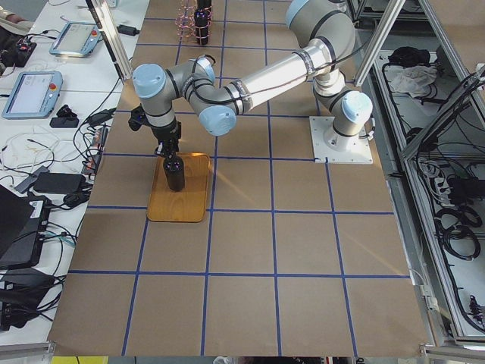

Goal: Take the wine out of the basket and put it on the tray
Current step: 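Lower the bottle upright onto the wooden tray with the left gripper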

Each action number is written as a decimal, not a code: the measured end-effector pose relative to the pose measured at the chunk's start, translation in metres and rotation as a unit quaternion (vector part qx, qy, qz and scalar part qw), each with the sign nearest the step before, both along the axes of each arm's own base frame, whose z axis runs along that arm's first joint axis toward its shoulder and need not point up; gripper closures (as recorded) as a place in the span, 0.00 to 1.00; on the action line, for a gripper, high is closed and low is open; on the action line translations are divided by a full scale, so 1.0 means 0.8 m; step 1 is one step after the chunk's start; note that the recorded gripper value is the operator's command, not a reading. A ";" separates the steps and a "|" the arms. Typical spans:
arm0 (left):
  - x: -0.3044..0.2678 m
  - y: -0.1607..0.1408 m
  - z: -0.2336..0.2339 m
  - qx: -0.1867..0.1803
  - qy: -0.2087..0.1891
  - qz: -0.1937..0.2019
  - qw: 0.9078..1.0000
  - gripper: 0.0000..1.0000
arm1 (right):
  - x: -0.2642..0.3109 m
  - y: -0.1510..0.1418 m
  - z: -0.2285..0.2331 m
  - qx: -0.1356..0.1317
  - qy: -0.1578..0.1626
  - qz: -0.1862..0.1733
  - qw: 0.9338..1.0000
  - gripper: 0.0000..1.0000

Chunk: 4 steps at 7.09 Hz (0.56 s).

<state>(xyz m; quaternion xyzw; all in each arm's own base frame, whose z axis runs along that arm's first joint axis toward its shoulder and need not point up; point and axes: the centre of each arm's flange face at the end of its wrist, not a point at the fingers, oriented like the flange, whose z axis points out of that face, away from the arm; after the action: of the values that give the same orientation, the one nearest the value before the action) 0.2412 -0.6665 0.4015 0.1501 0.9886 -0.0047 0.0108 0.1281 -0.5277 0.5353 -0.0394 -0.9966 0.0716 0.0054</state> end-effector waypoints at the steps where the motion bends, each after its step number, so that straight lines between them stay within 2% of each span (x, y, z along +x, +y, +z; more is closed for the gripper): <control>1: -0.001 0.000 -0.002 0.000 0.002 0.000 1.000 0.43 | 0.000 0.000 0.000 0.000 0.000 0.000 1.000 0.00; 2: -0.001 0.001 -0.004 0.001 0.003 0.000 1.000 0.11 | 0.000 0.000 0.000 0.000 0.000 0.000 1.000 0.00; 3: -0.001 0.001 -0.003 0.002 0.003 0.000 1.000 0.00 | 0.000 0.000 0.000 0.000 0.000 0.000 1.000 0.00; 4: -0.002 0.003 -0.001 0.002 0.001 0.000 1.000 0.00 | 0.000 0.000 0.000 0.000 0.000 0.000 1.000 0.00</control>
<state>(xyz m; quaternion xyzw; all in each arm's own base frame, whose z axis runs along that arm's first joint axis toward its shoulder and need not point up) 0.2399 -0.6643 0.4005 0.1500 0.9886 -0.0025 0.0098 0.1283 -0.5276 0.5352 -0.0392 -0.9967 0.0715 0.0054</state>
